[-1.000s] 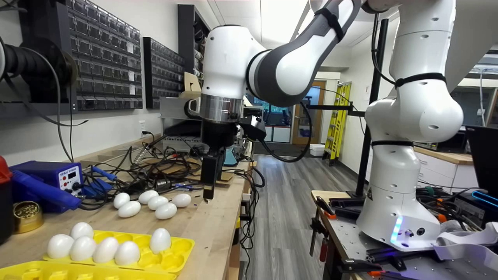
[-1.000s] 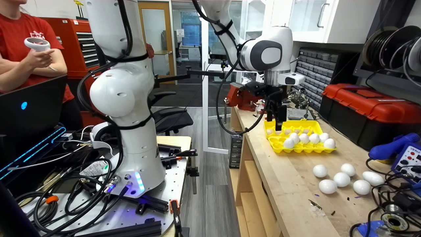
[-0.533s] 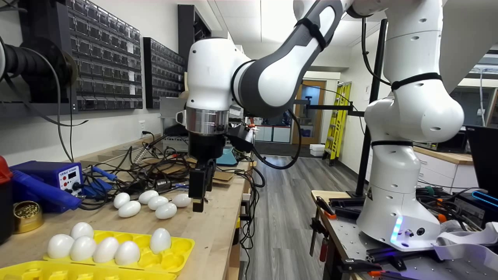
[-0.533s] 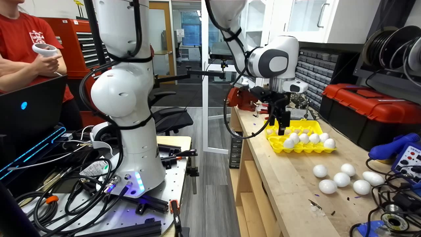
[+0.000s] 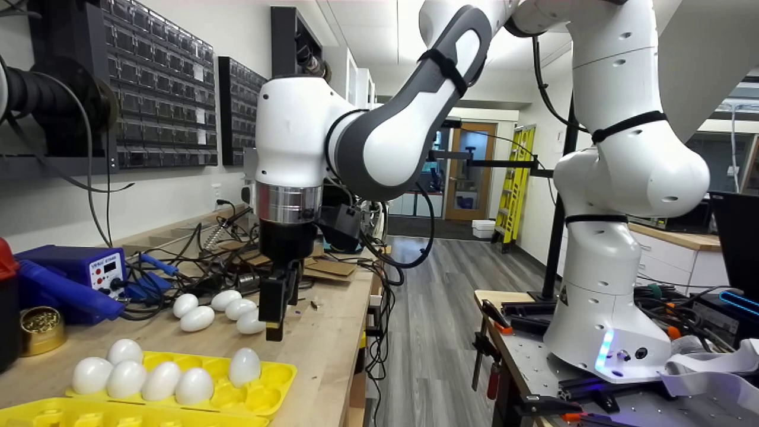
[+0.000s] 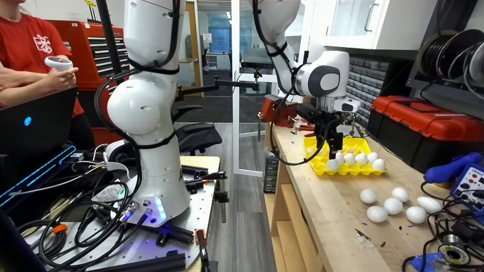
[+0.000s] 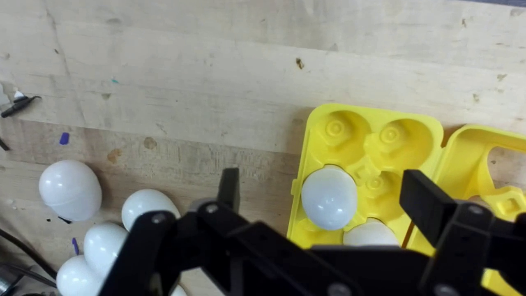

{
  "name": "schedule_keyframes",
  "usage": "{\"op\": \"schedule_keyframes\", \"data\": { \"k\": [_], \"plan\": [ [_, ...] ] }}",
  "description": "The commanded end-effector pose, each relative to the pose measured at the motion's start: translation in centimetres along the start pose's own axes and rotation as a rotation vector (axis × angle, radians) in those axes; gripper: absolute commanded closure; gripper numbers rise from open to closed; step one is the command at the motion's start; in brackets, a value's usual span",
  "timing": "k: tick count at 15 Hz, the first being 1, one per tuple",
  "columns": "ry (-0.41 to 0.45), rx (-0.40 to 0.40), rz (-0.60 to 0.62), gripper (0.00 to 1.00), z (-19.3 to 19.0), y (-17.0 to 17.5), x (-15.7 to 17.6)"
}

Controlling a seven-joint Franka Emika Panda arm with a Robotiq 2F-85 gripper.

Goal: Remove the egg on the second egg on the second row of the tray and put together with those on the counter

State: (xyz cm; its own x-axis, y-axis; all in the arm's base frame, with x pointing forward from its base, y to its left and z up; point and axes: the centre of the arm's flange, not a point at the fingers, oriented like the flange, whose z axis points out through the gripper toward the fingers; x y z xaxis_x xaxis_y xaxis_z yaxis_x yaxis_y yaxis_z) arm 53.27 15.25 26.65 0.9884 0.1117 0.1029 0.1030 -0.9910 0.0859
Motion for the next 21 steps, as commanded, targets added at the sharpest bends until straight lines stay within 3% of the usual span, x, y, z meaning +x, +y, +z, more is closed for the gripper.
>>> {"op": "schedule_keyframes", "data": {
  "k": [1, 18, 19, 20, 21],
  "plan": [
    [0.032, -0.015, -0.045, 0.00, 1.3, -0.4, 1.7],
    [0.032, 0.023, -0.108, 0.00, 6.4, -1.0, 5.1],
    [0.032, 0.025, -0.114, 0.07, 6.6, -1.1, 5.3],
    [0.030, 0.028, -0.119, 0.28, 6.8, -1.1, 5.3],
    [0.028, 0.031, -0.122, 0.33, 6.9, -1.1, 5.4]
  ]
}}
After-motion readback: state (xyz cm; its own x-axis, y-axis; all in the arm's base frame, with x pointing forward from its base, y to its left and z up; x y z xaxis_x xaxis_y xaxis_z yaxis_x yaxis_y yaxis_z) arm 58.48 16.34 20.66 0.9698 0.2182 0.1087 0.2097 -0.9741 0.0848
